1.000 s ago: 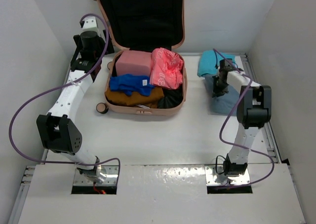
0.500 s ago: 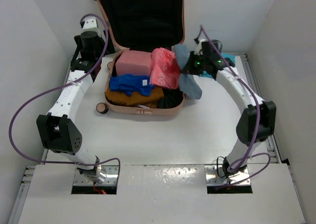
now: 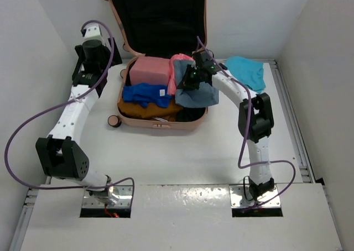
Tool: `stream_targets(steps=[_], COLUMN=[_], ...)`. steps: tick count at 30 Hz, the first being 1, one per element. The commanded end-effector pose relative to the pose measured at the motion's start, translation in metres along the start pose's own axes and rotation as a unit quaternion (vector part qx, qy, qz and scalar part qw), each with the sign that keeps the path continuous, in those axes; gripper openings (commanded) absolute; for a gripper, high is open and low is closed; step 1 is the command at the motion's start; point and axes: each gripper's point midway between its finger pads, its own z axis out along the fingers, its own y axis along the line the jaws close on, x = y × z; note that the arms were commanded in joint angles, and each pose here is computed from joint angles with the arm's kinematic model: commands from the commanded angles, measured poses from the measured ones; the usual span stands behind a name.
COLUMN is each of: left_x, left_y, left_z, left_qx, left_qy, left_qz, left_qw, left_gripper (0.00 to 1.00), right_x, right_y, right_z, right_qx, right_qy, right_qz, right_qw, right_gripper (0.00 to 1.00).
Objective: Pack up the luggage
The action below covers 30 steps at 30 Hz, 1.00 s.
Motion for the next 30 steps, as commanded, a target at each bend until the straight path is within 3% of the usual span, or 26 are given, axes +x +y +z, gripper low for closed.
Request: stream_targets(steps=[1, 10, 19, 26, 30], left_x=[-0.021, -0.011, -0.005, -0.001, 0.004], left_y=[0.016, 0.023, 0.027, 0.031, 0.031], left_z=[-0.017, -0.032, -0.039, -0.038, -0.037], left_qx=[-0.012, -0.007, -0.008, -0.013, -0.014], left_qy=[-0.031, -0.027, -0.022, -0.018, -0.013], left_qz=[-0.011, -0.010, -0.004, -0.008, -0.007], left_qw=[0.999, 1.000, 1.000, 1.000, 1.000], left_gripper=[1.00, 1.00, 1.00, 1.00, 1.00], right_x=[0.043, 0.075, 0.088, 0.093, 0.079], right_y=[0.078, 0.100, 0.159, 0.119, 0.079], right_z=[-0.018, -0.006, -0.012, 0.006, -0.005], right_qx=[-0.096, -0.143, -0.272, -0.235, -0.214], right_qy=[0.039, 0.076, 0.111, 0.131, 0.101], right_qz=[-0.011, 0.031, -0.002, 0.049, 0.064], right_qw=[0.995, 0.986, 0.956, 0.962, 0.970], right_gripper=[0.00, 0.00, 0.00, 0.00, 0.00])
